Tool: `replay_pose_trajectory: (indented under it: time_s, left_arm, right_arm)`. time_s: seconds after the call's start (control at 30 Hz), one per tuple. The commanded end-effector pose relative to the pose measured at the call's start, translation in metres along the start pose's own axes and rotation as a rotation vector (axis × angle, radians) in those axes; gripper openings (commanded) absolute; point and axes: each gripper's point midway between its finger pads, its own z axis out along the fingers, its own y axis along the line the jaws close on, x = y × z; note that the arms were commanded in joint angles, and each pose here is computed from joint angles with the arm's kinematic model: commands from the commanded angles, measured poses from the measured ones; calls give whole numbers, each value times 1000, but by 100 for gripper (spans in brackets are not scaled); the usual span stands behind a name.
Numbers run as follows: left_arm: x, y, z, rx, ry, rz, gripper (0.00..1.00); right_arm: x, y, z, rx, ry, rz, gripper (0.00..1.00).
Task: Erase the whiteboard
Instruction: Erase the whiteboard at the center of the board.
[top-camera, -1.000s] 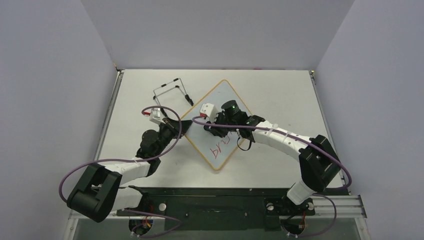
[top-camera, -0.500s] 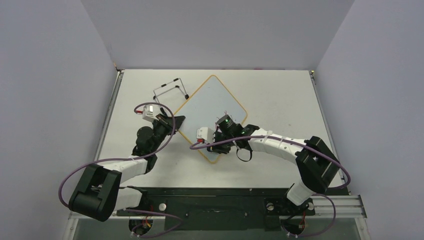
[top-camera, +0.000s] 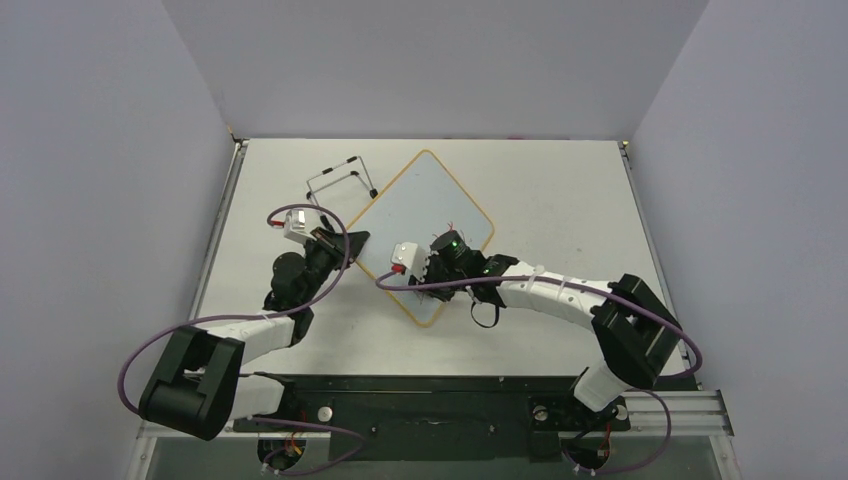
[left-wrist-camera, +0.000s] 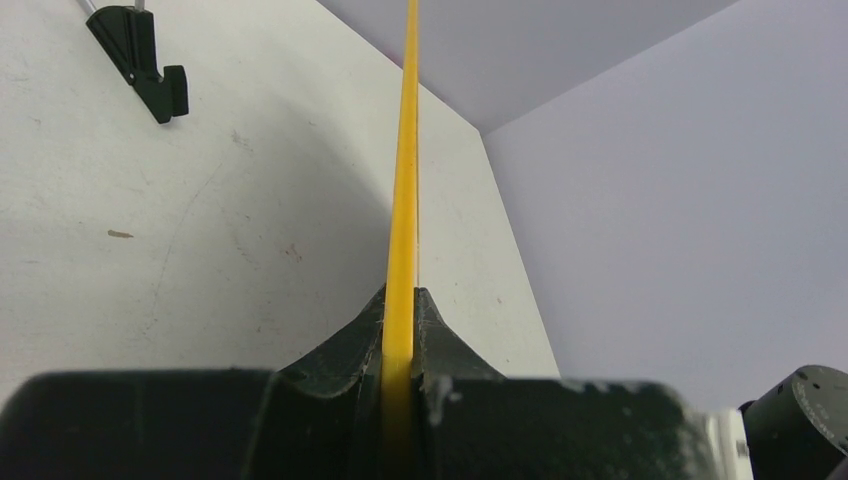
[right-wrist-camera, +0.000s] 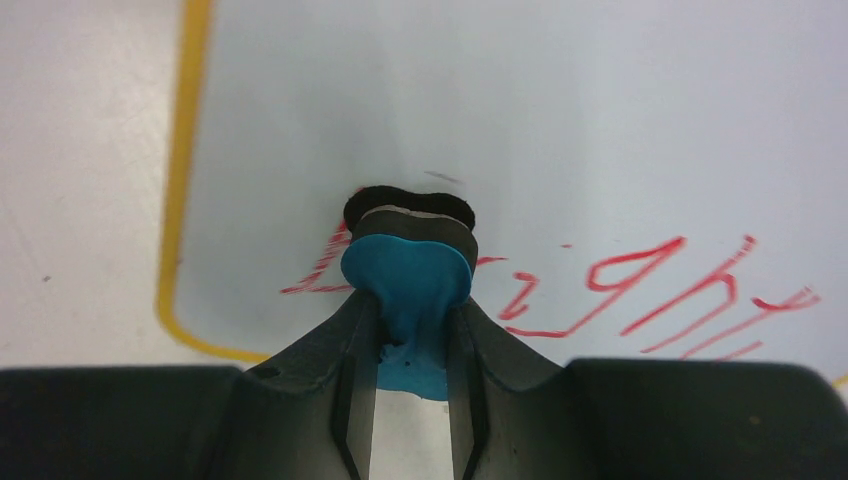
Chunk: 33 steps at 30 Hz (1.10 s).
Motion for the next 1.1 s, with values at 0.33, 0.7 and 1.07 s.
replay_pose_trajectory:
  time_s: [0.33, 0.7, 1.07]
  left_arm:
    - [-30, -59, 5, 217, -79, -3, 0]
    - [-28, -59, 1, 222, -76, -1, 0]
    - [-27, -62, 0, 235, -71, 6, 0]
  right_arm:
    - [6, -8, -5, -78, -20, 34, 0]
    - [-60, -9, -11, 55, -138, 3, 0]
    - [2, -16, -5, -52, 10, 10, 0]
